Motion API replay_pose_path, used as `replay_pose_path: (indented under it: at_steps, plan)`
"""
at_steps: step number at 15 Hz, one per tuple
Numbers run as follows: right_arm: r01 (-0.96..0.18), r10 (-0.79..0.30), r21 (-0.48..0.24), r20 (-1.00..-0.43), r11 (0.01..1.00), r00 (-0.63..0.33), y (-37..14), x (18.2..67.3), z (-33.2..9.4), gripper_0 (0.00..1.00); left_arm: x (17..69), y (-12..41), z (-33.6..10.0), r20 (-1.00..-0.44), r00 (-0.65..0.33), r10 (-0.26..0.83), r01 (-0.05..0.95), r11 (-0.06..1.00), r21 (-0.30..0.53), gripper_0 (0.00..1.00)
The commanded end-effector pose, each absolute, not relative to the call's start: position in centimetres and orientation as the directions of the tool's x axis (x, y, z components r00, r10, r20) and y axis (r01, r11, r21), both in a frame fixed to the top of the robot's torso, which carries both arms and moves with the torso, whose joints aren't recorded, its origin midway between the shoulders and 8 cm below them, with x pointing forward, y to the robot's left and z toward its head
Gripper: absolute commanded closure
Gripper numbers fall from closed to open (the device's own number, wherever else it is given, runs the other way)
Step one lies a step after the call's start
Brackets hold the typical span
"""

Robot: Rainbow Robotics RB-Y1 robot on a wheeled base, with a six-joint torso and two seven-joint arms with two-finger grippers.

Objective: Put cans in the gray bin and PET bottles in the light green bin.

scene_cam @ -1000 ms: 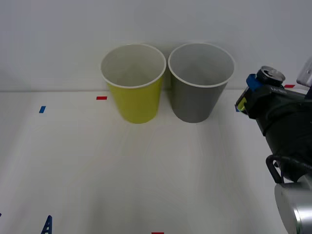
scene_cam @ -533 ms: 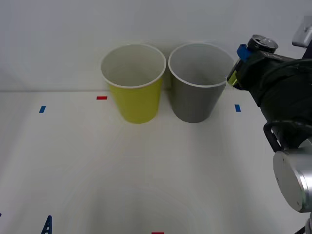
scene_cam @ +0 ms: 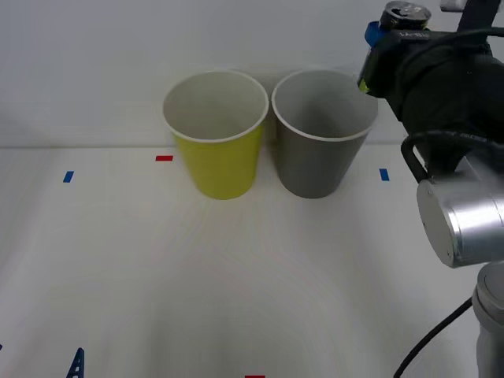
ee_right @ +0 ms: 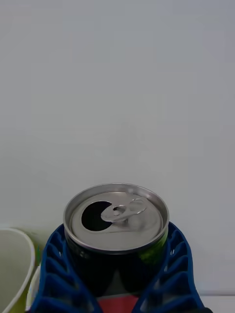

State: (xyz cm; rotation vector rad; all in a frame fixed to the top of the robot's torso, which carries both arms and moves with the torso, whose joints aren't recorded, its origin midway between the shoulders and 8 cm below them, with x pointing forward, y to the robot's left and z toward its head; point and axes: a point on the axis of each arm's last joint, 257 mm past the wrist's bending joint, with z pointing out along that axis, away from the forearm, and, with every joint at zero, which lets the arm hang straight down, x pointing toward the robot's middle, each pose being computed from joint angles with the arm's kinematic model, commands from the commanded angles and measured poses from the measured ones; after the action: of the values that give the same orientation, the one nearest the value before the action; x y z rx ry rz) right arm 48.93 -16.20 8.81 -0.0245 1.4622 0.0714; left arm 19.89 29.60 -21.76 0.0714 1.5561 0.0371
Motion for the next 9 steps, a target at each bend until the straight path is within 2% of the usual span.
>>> replay_pose_path:
  at_steps: [1, 9]
  plan:
    - [-0.045, -0.075, -0.080, -0.992, 0.996, 0.104, -15.7, 51.0, 9.3, 1.00, 19.9, 29.6, -21.8, -0.998, 0.015, 0.069, 0.021, 0.997, 0.069, 0.00]
    - [-0.067, -0.069, -0.080, -0.985, 0.995, 0.156, -14.6, 56.4, 9.7, 1.00, 19.9, 29.6, -21.8, -0.998, 0.015, 0.069, 0.021, 0.997, 0.069, 0.00]
